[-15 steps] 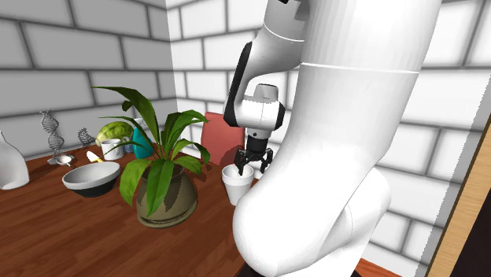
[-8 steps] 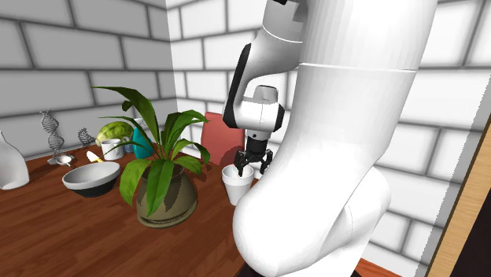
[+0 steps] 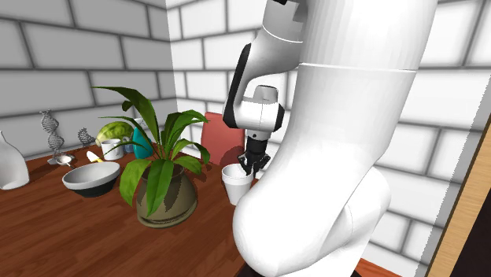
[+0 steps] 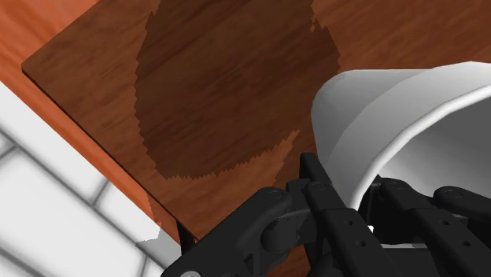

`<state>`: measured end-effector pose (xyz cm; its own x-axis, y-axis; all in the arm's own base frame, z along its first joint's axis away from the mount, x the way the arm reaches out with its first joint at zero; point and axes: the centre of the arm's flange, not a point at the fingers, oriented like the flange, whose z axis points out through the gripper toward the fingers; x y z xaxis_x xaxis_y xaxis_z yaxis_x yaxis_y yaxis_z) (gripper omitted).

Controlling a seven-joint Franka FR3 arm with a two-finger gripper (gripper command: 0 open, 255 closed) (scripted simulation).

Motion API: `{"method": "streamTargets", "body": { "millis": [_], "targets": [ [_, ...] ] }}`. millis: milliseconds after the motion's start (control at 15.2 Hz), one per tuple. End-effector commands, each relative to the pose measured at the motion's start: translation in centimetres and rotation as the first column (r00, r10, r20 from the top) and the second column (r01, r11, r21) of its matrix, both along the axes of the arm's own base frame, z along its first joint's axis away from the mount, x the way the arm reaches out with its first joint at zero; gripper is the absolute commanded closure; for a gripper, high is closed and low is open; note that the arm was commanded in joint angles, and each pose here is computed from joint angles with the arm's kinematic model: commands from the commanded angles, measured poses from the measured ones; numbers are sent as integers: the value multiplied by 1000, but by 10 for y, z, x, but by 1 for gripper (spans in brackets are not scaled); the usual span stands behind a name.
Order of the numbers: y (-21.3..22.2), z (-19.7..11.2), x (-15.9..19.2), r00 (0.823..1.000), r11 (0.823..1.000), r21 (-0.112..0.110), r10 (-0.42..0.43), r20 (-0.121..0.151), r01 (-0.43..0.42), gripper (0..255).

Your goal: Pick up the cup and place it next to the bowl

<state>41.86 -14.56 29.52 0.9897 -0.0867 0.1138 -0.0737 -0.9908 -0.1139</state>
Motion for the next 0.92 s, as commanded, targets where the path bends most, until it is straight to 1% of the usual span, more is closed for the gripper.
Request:
{"method": "streamTargets", "body": {
  "millis": [0, 132, 858],
  "targets": [
    [0, 0, 0, 1000, 1000, 0, 0, 0, 0, 255],
    [0, 0, 0, 1000, 1000, 0, 0, 0, 0, 255],
    [0, 58, 0, 1000, 1000, 0, 0, 0, 0, 255]
  ]
}}
